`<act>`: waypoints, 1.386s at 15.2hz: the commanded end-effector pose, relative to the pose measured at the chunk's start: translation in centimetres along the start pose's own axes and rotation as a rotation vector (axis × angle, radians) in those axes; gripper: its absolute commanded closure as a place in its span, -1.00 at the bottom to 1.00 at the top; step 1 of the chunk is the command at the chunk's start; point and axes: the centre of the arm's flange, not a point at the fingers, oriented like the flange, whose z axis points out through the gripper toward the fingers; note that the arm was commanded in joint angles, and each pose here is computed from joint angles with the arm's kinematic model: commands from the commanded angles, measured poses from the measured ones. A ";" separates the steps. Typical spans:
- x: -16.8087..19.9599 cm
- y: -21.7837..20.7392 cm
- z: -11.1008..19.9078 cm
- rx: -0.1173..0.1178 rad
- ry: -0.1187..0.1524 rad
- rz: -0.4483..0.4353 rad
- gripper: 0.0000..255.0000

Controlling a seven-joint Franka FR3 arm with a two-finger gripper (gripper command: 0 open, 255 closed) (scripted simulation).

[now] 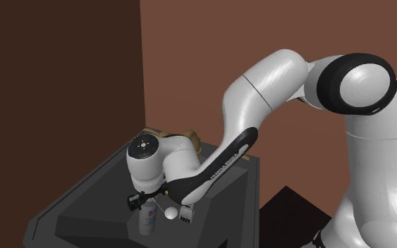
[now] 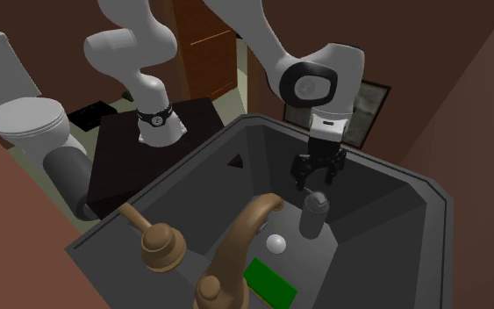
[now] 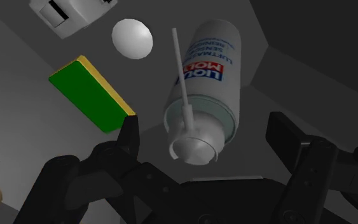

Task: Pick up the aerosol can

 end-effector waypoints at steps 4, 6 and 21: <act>-0.7 -0.6 2.9 0.000 0.001 0.000 -1.00; -0.7 -0.6 2.9 0.000 0.001 0.000 -1.00; 0.0 -0.1 0.4 0.000 0.001 0.000 1.00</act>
